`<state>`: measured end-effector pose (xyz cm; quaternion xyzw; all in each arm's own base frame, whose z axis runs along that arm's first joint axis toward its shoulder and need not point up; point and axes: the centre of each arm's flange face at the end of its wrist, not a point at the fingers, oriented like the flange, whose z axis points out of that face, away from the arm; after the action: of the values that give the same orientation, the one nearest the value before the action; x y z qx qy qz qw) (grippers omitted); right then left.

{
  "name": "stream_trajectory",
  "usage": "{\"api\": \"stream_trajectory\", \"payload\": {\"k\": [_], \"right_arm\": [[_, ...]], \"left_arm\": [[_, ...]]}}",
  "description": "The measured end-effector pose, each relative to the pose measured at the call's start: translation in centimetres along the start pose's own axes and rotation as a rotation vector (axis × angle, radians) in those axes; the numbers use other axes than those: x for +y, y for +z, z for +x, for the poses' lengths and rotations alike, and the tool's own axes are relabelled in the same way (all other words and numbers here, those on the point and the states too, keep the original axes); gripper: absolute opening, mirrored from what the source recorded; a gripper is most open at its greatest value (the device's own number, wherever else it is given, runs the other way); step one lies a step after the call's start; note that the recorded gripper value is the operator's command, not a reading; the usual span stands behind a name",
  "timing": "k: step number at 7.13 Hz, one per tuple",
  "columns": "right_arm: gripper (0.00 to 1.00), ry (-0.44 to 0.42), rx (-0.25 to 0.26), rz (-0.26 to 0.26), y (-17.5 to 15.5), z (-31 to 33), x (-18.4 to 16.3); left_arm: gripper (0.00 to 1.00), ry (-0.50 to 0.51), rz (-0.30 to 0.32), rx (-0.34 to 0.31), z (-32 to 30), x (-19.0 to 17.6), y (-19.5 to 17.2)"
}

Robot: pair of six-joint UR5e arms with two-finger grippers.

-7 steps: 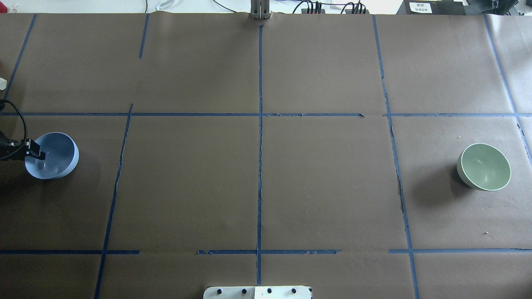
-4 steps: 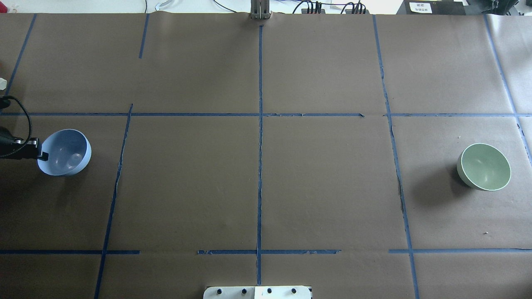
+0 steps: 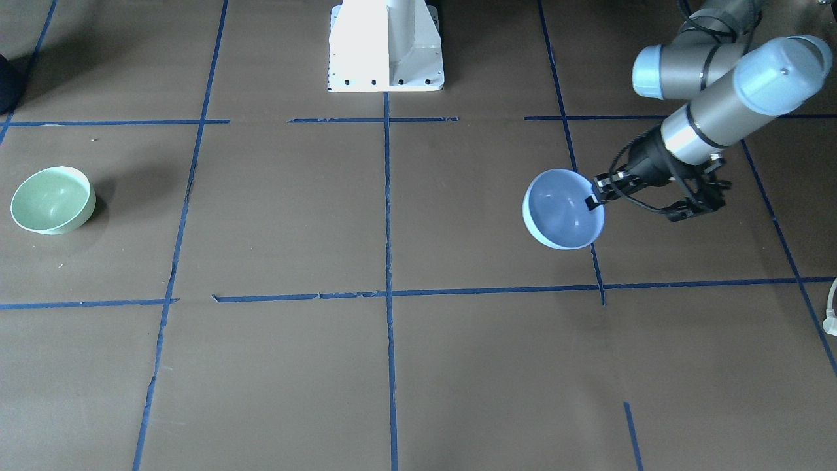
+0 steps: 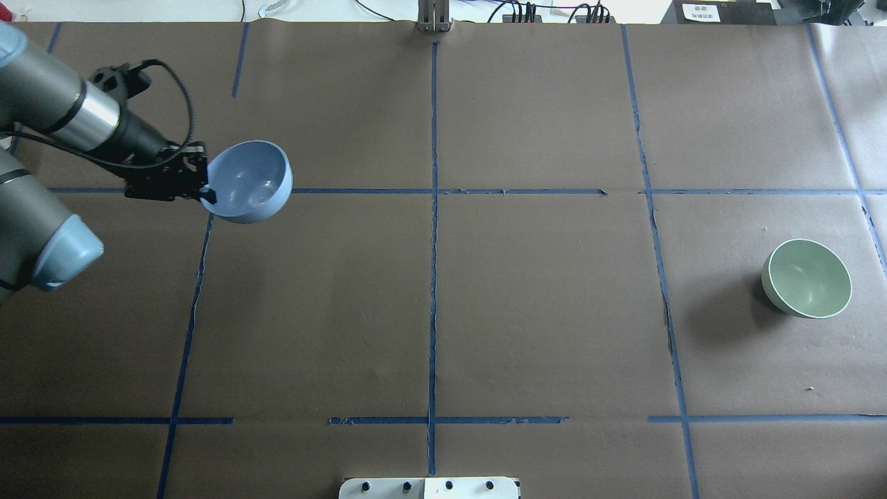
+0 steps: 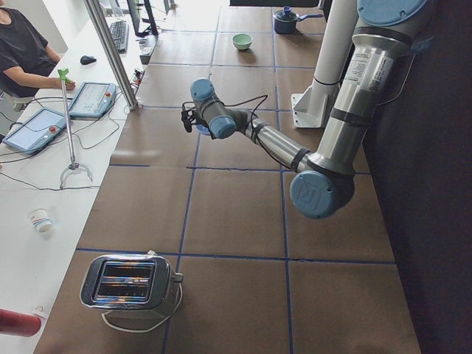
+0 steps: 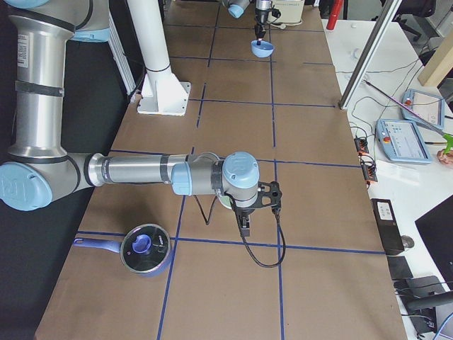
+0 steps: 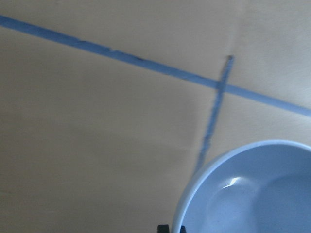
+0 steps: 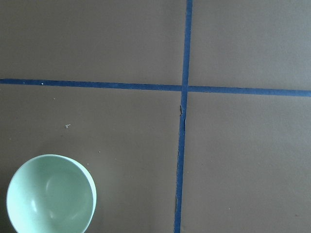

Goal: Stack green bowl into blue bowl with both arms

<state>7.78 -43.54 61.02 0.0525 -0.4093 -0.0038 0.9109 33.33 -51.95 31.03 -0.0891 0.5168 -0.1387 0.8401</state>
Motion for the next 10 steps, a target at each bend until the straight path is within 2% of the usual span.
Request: {"api": "stream_trajectory", "payload": {"k": [1,3,5,6,7,10], "right_arm": [[1.00,0.001,-0.011,-0.001,0.0,-0.1,0.0],[1.00,0.008,-0.041,-0.002,0.1,-0.3,0.1],[1.00,0.021,-0.061,-0.004,0.1,-0.4,0.1],[1.00,0.023,-0.073,-0.004,0.1,-0.5,0.1],[1.00,0.023,-0.079,-0.003,0.1,-0.6,0.1],[1.00,0.019,-0.082,-0.001,0.0,-0.7,0.0]], "left_arm": [[0.00,-0.010,0.016,-0.010,5.7,3.2,3.4],[0.00,-0.003,0.063,-0.042,12.4,8.3,10.8],[0.03,0.009,0.070,-0.062,14.3,10.3,14.3],[0.12,0.014,0.065,-0.068,14.5,10.9,15.2],[0.99,0.020,0.059,-0.071,14.7,11.4,15.7],[1.00,0.049,0.077,-0.045,14.8,12.1,16.4]]}}
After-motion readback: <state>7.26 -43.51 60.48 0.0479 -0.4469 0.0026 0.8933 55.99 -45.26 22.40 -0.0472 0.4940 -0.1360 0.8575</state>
